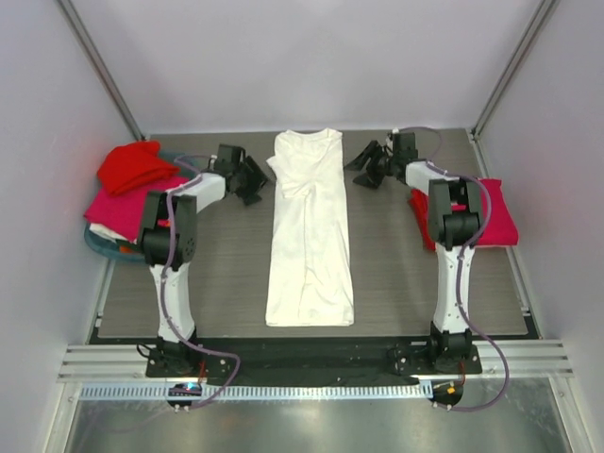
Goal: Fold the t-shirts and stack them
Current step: Fold the tshirt
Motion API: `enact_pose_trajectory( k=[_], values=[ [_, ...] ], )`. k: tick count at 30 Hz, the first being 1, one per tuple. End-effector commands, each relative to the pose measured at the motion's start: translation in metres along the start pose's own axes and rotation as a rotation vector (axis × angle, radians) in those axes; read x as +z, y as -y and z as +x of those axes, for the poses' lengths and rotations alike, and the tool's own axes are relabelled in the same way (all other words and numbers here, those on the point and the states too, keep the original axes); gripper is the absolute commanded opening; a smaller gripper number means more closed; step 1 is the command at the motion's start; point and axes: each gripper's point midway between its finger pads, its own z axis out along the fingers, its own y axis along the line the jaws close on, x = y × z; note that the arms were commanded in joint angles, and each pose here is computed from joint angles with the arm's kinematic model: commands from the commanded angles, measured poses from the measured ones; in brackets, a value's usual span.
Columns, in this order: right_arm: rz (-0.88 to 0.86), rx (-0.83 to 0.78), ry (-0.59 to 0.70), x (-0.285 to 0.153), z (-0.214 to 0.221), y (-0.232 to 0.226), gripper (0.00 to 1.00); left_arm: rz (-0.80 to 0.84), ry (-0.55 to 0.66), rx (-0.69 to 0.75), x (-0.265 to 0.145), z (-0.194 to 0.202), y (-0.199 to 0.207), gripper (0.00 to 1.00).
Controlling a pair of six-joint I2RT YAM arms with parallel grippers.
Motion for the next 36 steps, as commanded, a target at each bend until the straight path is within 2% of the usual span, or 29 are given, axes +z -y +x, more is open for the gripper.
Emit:
enact_pose_trajectory(
  k=[1,2,3,4,5,6,7,8,10,11,12,14,16,17,19,24,27,30,33,34,36],
  values=[
    [0.033,-0.123,0.032,-0.055,0.035,-0.032,0.63,-0.075,0.012,0.063,-0.058,0.02,-0.024,0.64],
    [0.07,-0.133,0.042,-0.062,0.047,-0.029,0.63,-0.08,0.003,0.066,-0.068,0.029,-0.03,0.64],
    [0.134,-0.105,-0.004,-0.071,0.08,-0.003,0.63,-0.035,0.016,0.079,-0.094,0.032,-0.018,0.64],
    [0.114,-0.137,0.034,-0.095,0.085,-0.025,0.63,-0.071,-0.028,0.069,-0.101,0.055,-0.042,0.64],
    [0.139,-0.143,0.03,-0.103,0.1,-0.02,0.63,-0.065,-0.035,0.074,-0.113,0.064,-0.044,0.64],
    [0.24,-0.143,0.008,-0.113,0.132,0.004,0.62,-0.023,-0.029,0.095,-0.134,0.071,-0.036,0.63],
    [0.267,-0.154,0.007,-0.122,0.146,0.007,0.62,-0.057,-0.07,0.091,-0.143,0.092,-0.055,0.62],
    [0.241,-0.186,0.041,-0.14,0.153,-0.009,0.61,-0.069,-0.084,0.097,-0.153,0.102,-0.061,0.61],
    [0.337,-0.188,-0.007,-0.154,0.198,0.017,0.58,-0.082,-0.115,0.118,-0.178,0.129,-0.074,0.6],
    [0.317,-0.215,0.019,-0.168,0.205,0.007,0.53,-0.092,-0.129,0.12,-0.184,0.138,-0.079,0.59],
    [0.386,-0.214,-0.005,-0.177,0.225,0.03,0.49,-0.08,-0.151,0.138,-0.192,0.152,-0.079,0.58],
    [0.397,-0.254,-0.043,-0.187,0.258,0.03,0.47,-0.092,-0.167,0.154,-0.209,0.174,-0.09,0.56],
    [0.428,-0.324,-0.056,-0.202,0.286,0.034,0.49,-0.111,-0.22,0.177,-0.22,0.205,-0.098,0.56],
    [0.428,-0.319,-0.069,-0.206,0.298,0.032,0.49,-0.096,-0.19,0.192,-0.229,0.207,-0.096,0.56],
    [0.439,-0.345,-0.063,-0.216,0.307,0.029,0.5,-0.083,-0.221,0.221,-0.238,0.229,-0.1,0.56],
    [0.394,-0.431,-0.084,-0.226,0.347,-0.001,0.47,0.005,-0.244,0.212,-0.249,0.253,-0.087,0.54],
    [0.384,-0.482,-0.106,-0.219,0.367,-0.017,0.44,0.003,-0.28,0.234,-0.241,0.258,-0.082,0.53],
    [0.433,-0.517,-0.087,-0.215,0.376,-0.023,0.42,0.03,-0.248,0.255,-0.232,0.247,-0.058,0.53],
    [0.467,-0.529,-0.076,-0.213,0.38,-0.018,0.34,0.069,-0.206,0.283,-0.225,0.233,-0.031,0.54],
    [0.474,-0.524,-0.076,-0.213,0.381,-0.016,0.25,0.04,-0.209,0.288,-0.216,0.231,-0.031,0.53],
    [0.479,-0.53,-0.07,-0.212,0.381,-0.014,0.15,0.053,-0.196,0.295,-0.209,0.222,-0.015,0.53]
  ],
)
